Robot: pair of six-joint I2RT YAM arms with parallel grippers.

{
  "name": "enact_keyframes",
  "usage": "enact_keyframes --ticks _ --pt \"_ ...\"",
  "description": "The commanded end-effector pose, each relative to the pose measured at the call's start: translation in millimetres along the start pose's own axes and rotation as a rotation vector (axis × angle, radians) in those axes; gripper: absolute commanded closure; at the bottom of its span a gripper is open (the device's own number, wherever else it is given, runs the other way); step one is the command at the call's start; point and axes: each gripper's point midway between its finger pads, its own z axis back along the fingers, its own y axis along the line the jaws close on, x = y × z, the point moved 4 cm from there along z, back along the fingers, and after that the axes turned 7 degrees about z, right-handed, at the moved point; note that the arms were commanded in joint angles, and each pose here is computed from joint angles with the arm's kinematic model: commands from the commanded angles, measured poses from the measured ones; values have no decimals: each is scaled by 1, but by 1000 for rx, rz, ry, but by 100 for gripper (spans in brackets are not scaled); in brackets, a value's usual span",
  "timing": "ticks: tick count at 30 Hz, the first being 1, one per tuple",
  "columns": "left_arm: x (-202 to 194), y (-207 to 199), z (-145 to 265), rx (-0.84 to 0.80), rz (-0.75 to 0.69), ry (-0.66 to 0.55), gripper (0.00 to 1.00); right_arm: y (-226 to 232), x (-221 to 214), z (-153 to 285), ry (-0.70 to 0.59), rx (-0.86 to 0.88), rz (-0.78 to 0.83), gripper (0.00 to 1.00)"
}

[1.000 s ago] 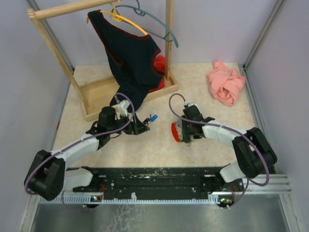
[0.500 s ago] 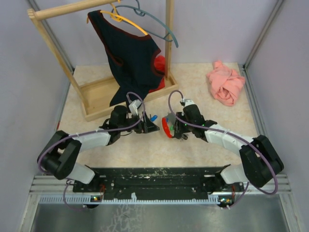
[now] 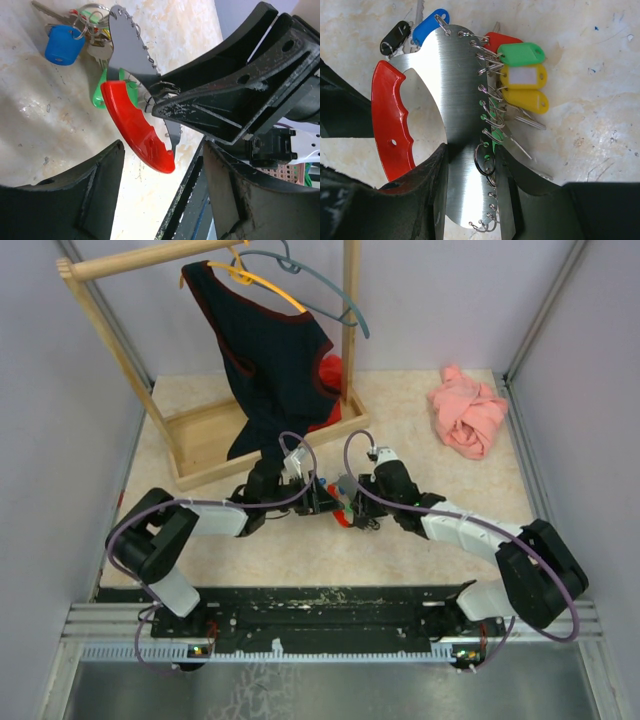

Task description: Put the keys on the keyring

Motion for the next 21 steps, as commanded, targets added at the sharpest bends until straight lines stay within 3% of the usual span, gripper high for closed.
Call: enact_keyframes --ticks 1,13,21 --pt "11 -8 -7 -27 -16 -49 34 17 29 7 -140 59 -11 74" --pt "25 -14 4 61 -192 -67 97 31 33 14 -190 139 3 70" --pt "48 -34 34 224 -431 -33 99 31 42 30 -267 158 86 55"
